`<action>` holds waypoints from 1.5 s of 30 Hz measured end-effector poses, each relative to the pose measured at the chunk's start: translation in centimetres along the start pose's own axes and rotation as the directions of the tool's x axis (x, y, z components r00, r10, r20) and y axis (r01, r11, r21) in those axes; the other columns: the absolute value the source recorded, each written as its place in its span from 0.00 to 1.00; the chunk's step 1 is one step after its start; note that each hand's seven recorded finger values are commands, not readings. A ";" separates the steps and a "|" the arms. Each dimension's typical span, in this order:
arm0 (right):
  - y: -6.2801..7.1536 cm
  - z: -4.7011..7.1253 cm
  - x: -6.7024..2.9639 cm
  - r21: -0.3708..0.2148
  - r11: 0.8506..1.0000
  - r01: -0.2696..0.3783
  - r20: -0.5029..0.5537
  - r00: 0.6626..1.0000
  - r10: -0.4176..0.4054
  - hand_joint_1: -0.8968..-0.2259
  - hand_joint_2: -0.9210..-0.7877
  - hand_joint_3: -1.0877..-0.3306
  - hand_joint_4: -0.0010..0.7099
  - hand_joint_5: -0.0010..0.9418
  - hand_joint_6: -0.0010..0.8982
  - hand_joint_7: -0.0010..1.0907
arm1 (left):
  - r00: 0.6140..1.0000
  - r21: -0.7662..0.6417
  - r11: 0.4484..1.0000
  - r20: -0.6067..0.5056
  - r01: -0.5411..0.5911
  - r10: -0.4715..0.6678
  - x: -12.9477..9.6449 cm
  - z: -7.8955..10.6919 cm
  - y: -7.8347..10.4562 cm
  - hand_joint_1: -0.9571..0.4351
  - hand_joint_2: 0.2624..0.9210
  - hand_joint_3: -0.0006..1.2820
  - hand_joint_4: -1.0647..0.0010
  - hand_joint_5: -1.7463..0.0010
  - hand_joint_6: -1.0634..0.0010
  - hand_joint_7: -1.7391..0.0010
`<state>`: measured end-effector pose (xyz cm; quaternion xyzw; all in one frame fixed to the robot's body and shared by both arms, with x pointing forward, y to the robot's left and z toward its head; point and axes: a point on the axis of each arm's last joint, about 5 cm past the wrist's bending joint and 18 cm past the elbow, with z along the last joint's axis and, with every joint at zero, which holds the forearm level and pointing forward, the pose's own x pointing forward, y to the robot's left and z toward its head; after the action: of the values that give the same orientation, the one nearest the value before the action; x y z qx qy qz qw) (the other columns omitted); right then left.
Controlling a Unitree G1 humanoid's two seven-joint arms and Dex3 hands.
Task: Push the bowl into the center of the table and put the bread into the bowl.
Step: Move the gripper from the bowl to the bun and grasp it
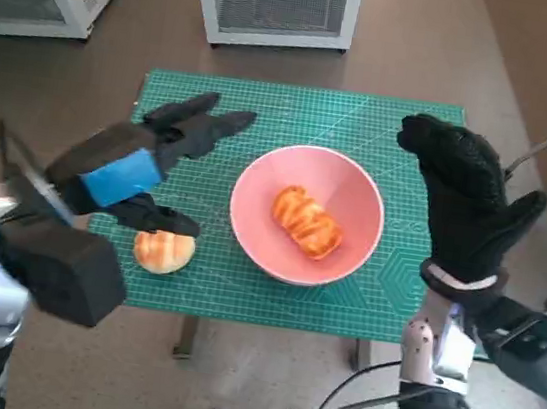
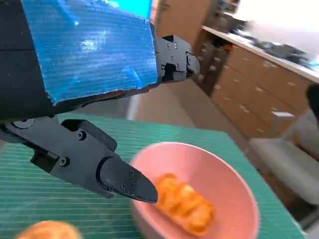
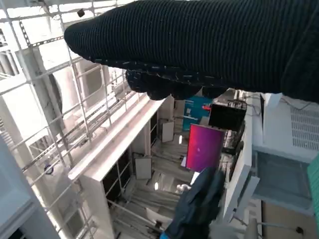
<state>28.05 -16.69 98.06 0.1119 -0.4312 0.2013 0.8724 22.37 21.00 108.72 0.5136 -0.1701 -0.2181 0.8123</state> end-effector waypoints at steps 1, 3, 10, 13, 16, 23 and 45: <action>0.0 0.0 0.00 0.001 1.000 0.000 0.000 1.000 0.000 0.70 0.00 0.82 0.52 0.01 0.20 0.52 | 1.000 0.003 1.000 -0.011 0.001 -0.001 -0.3 0.0 0.1 0.52 0.79 0.00 1.00 1.00 0.91 0.90; 0.0 0.0 0.01 0.003 1.000 0.000 0.001 1.000 0.000 0.70 0.00 0.82 0.52 0.01 0.20 0.52 | 0.999 0.008 1.000 -0.036 0.001 -0.001 -0.9 -0.1 0.1 0.53 0.77 0.00 1.00 1.00 0.91 0.90; 0.2 -0.1 0.04 0.011 1.000 -0.001 0.001 1.000 0.001 0.70 0.00 0.82 0.52 0.01 0.19 0.52 | 0.994 0.014 1.000 -0.105 0.028 -0.026 -2.4 -0.7 -0.4 0.52 0.75 0.00 1.00 1.00 0.90 0.91; 0.3 -0.2 0.05 0.013 1.000 -0.001 0.001 1.000 0.001 0.70 0.00 0.82 0.52 0.01 0.19 0.53 | 0.991 0.009 0.999 -0.127 0.048 -0.046 -2.7 -1.0 -0.8 0.51 0.75 0.00 1.00 1.00 0.90 0.92; 0.3 -0.2 0.04 0.013 1.000 -0.001 0.000 1.000 0.001 0.70 0.00 0.82 0.52 0.01 0.19 0.53 | 0.988 0.011 0.998 -0.139 0.064 -0.062 -2.9 -1.2 -1.3 0.51 0.76 0.00 1.00 1.00 0.89 0.93; 0.2 -0.3 -0.05 0.019 1.000 0.002 -0.004 1.000 -0.002 0.70 0.00 0.82 0.52 0.00 0.18 0.53 | 0.983 0.015 0.995 -0.158 0.095 -0.092 -2.9 -1.8 -2.0 0.50 0.76 0.00 1.00 1.00 0.87 0.95; -0.1 -0.2 -0.13 0.028 1.000 -0.005 -0.015 1.000 0.005 0.71 0.00 0.82 0.52 0.00 0.17 0.53 | 0.923 -0.065 0.970 -0.298 0.235 -0.243 -0.8 -5.5 -6.2 0.50 0.80 0.01 0.96 0.99 0.81 0.97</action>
<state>28.17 -16.69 97.82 0.1217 -0.4220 0.2104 0.8734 23.32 23.28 100.75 0.5461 0.0236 -0.2364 0.8033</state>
